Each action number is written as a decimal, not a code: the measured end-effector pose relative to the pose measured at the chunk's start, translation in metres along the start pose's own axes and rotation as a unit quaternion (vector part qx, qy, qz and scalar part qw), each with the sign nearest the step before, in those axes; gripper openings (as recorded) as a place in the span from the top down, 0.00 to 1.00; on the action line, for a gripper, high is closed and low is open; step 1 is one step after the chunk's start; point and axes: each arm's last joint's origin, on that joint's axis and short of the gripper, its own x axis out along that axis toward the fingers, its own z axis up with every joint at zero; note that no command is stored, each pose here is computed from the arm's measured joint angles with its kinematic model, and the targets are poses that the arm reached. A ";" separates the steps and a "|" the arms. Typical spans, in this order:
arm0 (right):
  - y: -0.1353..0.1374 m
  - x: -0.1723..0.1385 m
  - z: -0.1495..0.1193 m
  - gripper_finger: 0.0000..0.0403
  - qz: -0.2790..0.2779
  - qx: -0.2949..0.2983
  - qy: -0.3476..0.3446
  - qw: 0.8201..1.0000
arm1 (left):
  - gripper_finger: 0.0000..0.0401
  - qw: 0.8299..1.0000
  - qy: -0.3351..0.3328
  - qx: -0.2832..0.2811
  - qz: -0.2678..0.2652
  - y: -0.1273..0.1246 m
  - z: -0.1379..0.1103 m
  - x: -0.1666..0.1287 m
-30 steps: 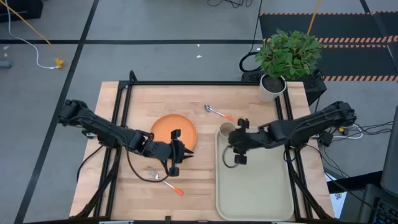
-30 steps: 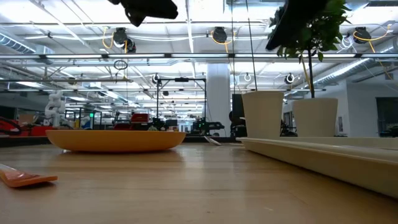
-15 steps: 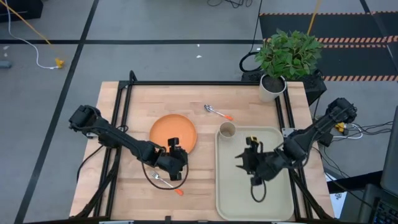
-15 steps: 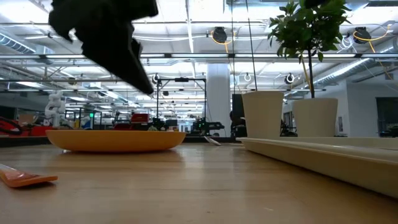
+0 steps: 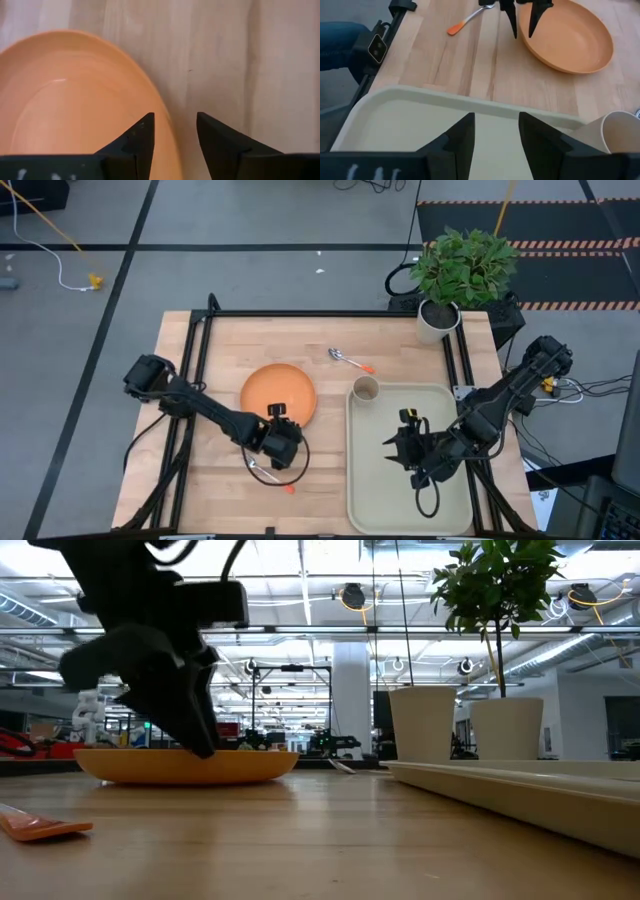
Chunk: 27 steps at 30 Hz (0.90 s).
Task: Pick and place plate/cup/fork/spoon on tray
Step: Put the orange plate on the bottom left of the light brown cup
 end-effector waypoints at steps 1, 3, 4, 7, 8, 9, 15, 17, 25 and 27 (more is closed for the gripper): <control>0.000 0.000 0.000 0.64 0.000 0.000 0.000 1.000 | 0.65 1.000 0.005 0.000 0.002 0.001 0.000 0.002; 0.000 0.000 0.000 0.64 0.000 0.000 0.000 1.000 | 0.66 1.000 0.013 0.000 0.006 0.003 -0.001 0.005; 0.000 0.000 0.000 0.64 0.000 -0.001 0.000 1.000 | 0.67 1.000 0.014 -0.002 0.007 0.004 -0.001 0.006; 0.000 0.000 0.000 0.64 0.000 -0.002 0.001 1.000 | 0.70 1.000 0.020 -0.005 0.001 0.006 0.000 0.008; 0.000 0.000 0.000 0.64 0.000 -0.002 0.001 1.000 | 0.71 1.000 0.022 -0.007 -0.004 0.007 0.000 0.008; 0.000 0.000 0.000 0.64 -0.001 -0.003 0.001 1.000 | 0.73 1.000 0.024 -0.007 -0.005 0.008 0.000 0.009; 0.000 0.000 0.000 0.64 -0.001 -0.004 0.001 1.000 | 0.88 0.999 0.045 -0.003 -0.008 0.010 -0.003 0.009; 0.000 0.000 0.000 0.64 -0.001 -0.002 0.001 1.000 | 0.94 0.999 0.052 -0.002 -0.006 0.010 -0.005 0.008; 0.000 0.000 0.000 0.64 0.000 0.000 0.000 1.000 | 0.98 0.998 0.061 0.012 -0.004 0.007 -0.008 0.006; 0.000 0.000 0.000 0.64 0.000 -0.002 0.000 1.000 | 0.98 0.998 0.065 0.016 -0.004 0.007 -0.010 0.002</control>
